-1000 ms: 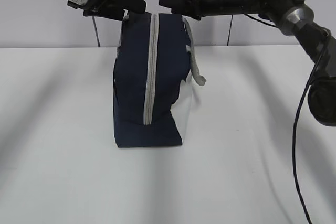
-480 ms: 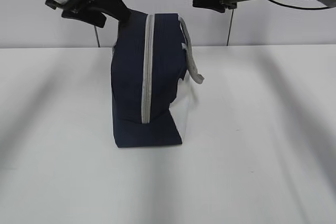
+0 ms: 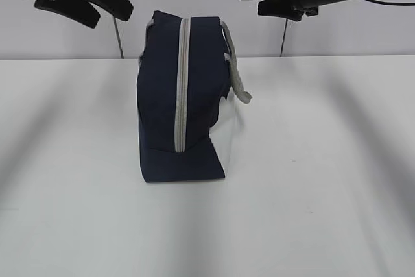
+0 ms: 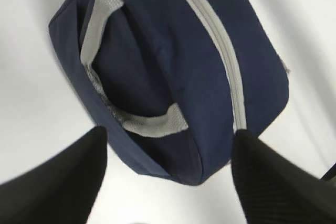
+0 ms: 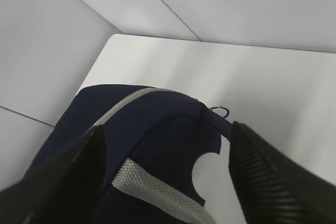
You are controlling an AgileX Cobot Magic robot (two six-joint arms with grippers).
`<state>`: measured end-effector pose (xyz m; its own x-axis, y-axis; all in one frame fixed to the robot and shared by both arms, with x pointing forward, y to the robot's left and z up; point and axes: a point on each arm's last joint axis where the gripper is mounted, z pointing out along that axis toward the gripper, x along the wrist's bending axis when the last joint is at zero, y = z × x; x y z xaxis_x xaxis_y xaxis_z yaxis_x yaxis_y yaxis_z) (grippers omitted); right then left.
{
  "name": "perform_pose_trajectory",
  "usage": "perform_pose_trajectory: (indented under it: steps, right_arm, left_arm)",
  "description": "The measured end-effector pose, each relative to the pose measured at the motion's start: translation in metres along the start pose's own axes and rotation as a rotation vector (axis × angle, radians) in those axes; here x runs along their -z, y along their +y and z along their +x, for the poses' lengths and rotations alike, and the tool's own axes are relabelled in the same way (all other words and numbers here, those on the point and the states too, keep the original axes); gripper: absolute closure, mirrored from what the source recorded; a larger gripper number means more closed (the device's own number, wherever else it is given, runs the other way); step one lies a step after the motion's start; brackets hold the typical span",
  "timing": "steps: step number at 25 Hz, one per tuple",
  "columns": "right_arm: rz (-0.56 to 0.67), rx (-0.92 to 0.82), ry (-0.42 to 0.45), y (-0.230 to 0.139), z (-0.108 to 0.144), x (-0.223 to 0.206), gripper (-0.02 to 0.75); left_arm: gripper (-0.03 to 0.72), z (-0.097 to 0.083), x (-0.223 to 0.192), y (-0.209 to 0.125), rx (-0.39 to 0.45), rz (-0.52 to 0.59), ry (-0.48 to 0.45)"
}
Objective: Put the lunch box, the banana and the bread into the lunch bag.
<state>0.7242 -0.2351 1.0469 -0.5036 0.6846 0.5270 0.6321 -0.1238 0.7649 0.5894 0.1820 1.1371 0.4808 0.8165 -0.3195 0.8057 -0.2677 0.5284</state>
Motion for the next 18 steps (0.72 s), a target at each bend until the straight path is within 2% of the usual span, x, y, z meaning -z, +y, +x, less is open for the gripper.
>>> perform_pose_trajectory:
  steps: [5, 12, 18]
  right_arm:
    - [-0.027, 0.0, -0.081, -0.007, 0.01, 0.019, 0.197]
    - [-0.078, 0.005, -0.208, -0.02, 0.027, 0.05, 0.198]
    - [-0.102, 0.048, -0.297, -0.045, 0.06, 0.077, 0.198]
  left_arm:
    - [0.199, -0.008, 0.014, -0.038, 0.025, 0.024, 0.019]
    - [0.201, -0.026, 0.045, -0.11, 0.061, -0.026, 0.053]
    - [0.201, -0.041, 0.078, -0.168, 0.023, -0.088, 0.112]
